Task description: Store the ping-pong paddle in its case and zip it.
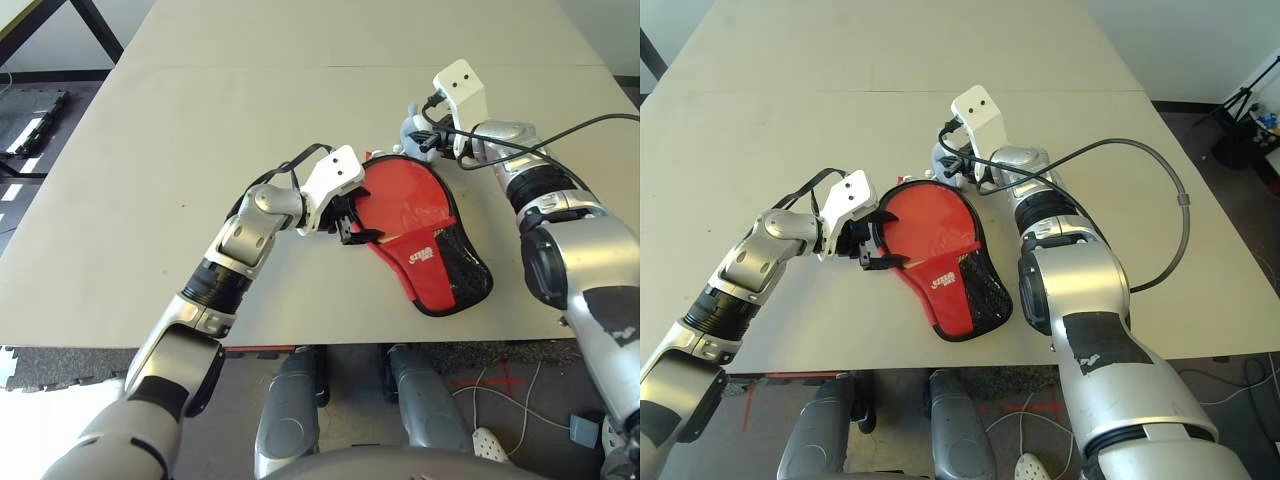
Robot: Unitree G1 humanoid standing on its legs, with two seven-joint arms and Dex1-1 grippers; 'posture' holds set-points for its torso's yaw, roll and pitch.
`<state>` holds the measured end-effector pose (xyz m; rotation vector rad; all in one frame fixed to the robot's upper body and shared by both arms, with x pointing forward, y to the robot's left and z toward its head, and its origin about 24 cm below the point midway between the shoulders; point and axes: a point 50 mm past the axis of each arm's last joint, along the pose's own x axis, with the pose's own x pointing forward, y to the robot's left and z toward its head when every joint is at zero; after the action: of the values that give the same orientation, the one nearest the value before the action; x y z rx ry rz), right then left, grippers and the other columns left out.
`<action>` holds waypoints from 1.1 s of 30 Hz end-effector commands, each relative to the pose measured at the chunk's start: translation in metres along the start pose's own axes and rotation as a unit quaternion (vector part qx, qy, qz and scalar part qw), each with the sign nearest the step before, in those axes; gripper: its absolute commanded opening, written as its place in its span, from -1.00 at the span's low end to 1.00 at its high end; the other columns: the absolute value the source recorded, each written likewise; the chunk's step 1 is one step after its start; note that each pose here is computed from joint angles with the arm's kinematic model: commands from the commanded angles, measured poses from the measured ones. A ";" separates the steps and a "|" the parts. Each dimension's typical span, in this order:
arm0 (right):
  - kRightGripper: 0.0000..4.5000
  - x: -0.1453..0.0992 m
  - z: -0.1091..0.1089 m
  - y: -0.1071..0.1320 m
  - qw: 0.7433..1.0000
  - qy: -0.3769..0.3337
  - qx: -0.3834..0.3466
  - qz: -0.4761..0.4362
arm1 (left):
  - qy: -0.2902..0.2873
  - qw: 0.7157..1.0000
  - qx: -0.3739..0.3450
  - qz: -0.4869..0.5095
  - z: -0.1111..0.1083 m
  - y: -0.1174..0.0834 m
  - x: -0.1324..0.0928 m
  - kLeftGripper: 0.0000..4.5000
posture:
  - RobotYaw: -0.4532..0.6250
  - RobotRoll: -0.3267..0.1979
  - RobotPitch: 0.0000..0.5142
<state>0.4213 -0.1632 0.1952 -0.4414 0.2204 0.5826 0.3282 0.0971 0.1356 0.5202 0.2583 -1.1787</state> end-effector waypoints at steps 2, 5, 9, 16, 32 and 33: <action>-0.84 -0.012 -0.013 -0.012 1.000 0.023 -0.005 -0.002 | 0.046 0.998 -0.017 -0.028 -0.020 -0.012 0.012 1.00 | -0.17 0.25 -0.04; -0.84 -0.021 -0.017 -0.022 1.000 0.029 -0.010 -0.005 | 0.048 0.998 -0.015 -0.030 -0.020 -0.012 0.013 1.00 | -0.18 0.25 -0.04; -0.84 -0.035 -0.021 -0.034 0.999 0.040 -0.017 -0.001 | 0.050 0.998 -0.013 -0.033 -0.021 -0.013 0.014 1.00 | -0.19 0.25 -0.04; -0.84 -0.058 -0.030 -0.050 0.996 0.072 -0.037 0.024 | 0.050 0.998 -0.011 -0.038 -0.020 -0.013 0.018 1.00 | -0.23 0.25 -0.04; -0.84 -0.115 -0.048 -0.073 0.976 0.173 -0.072 0.116 | 0.052 0.998 -0.010 -0.044 -0.021 -0.012 0.019 1.00 | -0.24 0.25 -0.06; -0.84 -0.120 -0.050 -0.074 0.973 0.180 -0.073 0.128 | 0.052 0.998 -0.011 -0.044 -0.021 -0.011 0.019 1.00 | -0.24 0.25 -0.07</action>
<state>0.3705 -0.2864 0.2189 -0.6461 0.5172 0.7644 0.3306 0.0839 0.1355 0.5483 0.2410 -1.2276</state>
